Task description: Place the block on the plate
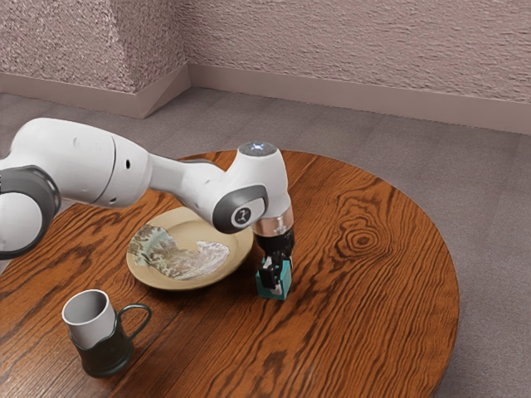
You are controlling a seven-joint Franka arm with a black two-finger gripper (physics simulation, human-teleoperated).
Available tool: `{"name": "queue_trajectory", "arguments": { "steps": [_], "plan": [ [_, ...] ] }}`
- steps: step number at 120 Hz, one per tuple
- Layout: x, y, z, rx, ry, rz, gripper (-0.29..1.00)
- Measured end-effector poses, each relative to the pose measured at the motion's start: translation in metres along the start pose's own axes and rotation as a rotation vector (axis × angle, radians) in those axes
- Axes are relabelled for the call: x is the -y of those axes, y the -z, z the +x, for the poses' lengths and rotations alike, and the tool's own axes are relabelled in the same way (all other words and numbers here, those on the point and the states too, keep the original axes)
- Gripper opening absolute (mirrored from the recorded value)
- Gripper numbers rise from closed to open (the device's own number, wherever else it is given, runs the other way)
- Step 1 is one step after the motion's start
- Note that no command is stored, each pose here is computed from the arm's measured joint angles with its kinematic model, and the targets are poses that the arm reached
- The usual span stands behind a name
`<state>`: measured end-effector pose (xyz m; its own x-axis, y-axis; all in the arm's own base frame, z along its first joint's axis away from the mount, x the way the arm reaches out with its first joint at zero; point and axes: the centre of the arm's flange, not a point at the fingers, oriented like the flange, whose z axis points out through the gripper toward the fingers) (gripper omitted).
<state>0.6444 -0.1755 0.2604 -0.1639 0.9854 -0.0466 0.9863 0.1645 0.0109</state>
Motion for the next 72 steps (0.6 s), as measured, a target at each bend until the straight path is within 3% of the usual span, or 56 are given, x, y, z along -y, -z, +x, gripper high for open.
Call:
{"name": "queue_trajectory", "arguments": {
  "steps": [33, 72],
  "plan": [
    [-0.009, -0.006, 0.019, 0.015, 0.011, 0.012, 0.45],
    [-0.006, 0.01, 0.006, 0.024, -0.03, 0.001, 0.4]
  ]
}}
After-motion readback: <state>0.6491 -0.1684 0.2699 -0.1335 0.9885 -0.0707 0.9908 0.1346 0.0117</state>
